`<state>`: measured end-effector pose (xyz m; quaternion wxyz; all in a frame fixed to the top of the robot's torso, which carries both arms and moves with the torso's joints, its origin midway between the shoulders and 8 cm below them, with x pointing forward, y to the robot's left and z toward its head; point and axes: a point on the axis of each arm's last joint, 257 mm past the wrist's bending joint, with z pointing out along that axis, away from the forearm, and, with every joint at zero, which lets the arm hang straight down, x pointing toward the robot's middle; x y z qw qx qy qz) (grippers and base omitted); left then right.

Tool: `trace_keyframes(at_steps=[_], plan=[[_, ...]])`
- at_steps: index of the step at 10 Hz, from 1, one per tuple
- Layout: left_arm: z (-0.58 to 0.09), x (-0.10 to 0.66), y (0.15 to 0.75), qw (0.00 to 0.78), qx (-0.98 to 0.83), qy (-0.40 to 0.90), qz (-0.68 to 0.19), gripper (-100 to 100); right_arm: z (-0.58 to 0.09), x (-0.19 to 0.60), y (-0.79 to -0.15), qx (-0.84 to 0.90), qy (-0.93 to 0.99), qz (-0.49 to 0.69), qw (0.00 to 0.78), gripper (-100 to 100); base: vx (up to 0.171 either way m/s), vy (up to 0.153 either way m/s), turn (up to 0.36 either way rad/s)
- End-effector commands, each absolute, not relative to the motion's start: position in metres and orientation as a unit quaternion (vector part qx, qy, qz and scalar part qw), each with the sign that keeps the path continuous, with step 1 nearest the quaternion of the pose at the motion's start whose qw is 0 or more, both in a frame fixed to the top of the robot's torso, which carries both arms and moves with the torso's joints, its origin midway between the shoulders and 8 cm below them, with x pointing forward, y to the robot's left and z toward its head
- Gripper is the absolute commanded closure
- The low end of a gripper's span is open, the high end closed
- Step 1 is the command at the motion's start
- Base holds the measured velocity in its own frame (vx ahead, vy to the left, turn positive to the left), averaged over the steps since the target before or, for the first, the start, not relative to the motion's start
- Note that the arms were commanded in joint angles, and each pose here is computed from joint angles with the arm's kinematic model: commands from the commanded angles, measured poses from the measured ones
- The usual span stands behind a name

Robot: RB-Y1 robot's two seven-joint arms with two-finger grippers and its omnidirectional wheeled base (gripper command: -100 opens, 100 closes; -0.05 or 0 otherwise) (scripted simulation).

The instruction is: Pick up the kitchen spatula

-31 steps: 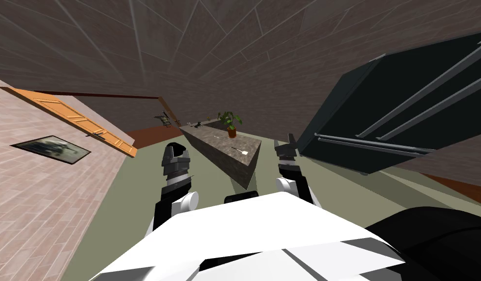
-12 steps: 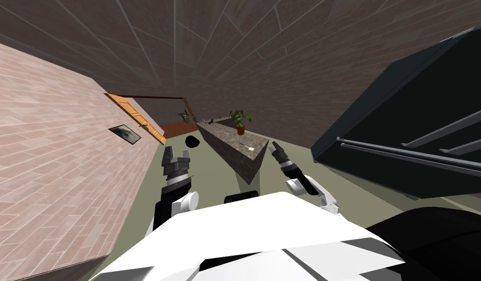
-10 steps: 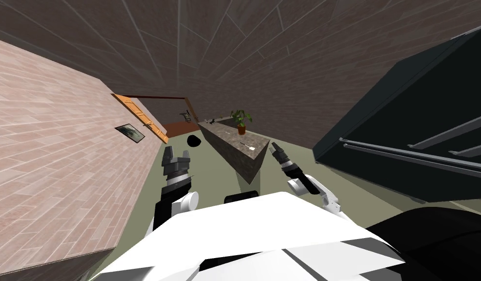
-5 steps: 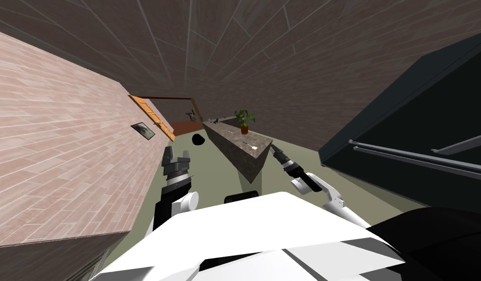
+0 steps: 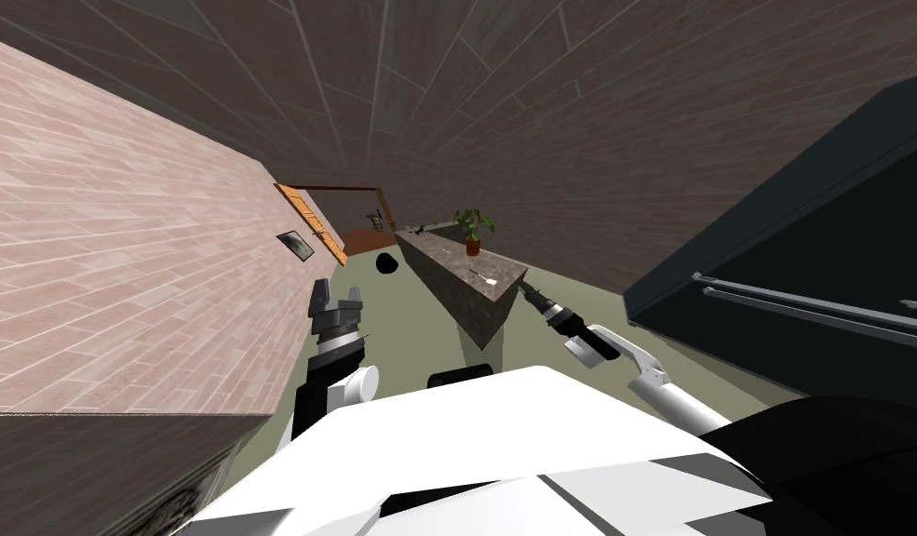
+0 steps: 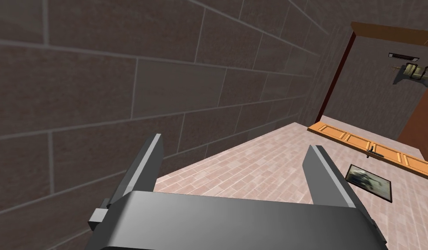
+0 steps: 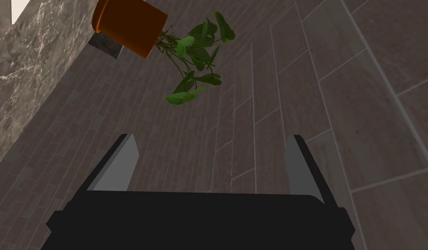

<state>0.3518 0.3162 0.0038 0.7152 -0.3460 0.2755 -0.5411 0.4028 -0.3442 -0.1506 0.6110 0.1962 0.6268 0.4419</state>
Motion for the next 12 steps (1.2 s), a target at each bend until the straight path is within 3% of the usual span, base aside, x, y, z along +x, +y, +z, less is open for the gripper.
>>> trace_keyframes(at_steps=[1,12], plan=[[0.004,0.352,0.316,0.715,-0.346,0.276,-0.541,0,-0.154,0.402,-0.348,0.183,0.643,0.430,0.607,-100,-0.009,0.022,0.072],[0.004,0.352,0.316,0.715,-0.346,0.276,-0.541,0,-0.227,0.388,-0.413,0.091,0.779,0.301,0.542,-100,0.033,0.031,0.114]])
